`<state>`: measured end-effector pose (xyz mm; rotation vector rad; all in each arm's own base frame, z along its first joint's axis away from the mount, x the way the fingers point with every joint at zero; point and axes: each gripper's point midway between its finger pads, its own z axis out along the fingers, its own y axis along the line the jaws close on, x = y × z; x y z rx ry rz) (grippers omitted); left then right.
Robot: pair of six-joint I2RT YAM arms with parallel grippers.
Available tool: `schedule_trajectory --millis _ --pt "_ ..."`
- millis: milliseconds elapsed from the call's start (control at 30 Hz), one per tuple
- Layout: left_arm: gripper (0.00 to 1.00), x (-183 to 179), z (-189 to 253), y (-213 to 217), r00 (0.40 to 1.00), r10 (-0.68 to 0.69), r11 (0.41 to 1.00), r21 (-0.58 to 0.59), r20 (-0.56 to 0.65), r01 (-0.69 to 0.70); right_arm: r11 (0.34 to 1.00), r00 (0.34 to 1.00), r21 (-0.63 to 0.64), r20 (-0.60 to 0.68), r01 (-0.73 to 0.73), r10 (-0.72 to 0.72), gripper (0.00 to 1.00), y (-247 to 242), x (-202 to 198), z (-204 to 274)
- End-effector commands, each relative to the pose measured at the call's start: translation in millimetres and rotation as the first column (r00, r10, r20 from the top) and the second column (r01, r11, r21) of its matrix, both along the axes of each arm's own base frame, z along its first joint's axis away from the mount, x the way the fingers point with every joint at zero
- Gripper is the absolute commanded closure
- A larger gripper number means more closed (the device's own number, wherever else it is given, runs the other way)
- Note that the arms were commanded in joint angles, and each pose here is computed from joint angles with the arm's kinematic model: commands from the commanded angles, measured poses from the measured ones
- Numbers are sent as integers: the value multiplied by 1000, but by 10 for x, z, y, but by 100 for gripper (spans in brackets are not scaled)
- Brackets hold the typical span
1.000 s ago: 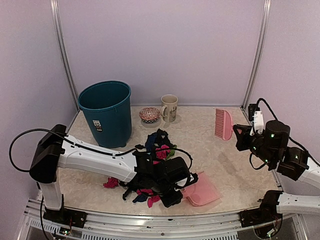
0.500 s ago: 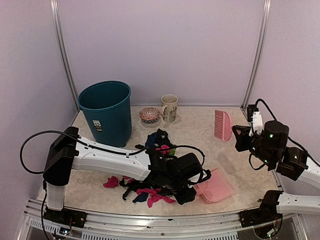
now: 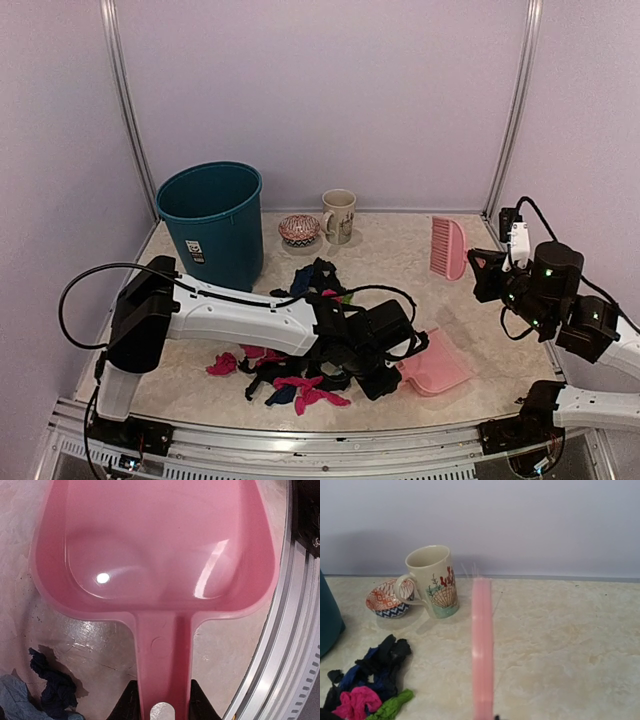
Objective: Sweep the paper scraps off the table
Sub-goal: Place the dustpan at the center of the board.
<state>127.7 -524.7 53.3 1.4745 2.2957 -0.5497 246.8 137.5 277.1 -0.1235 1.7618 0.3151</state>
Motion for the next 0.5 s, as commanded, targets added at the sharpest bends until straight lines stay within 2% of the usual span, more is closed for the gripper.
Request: schedule_trajectory --millis 0,267,467 --pt "91 121 -40 -92 999 7 1000 -10 42 -7 1000 999 8 26 25 -25 100 -93 -15 75" --pt "86 170 -97 -114 997 28 1000 -1 74 -28 999 999 18 30 35 -35 100 -142 -44 104" --pt "63 183 -44 -97 994 30 1000 -9 109 -29 999 999 19 24 28 -29 100 -116 -35 94"
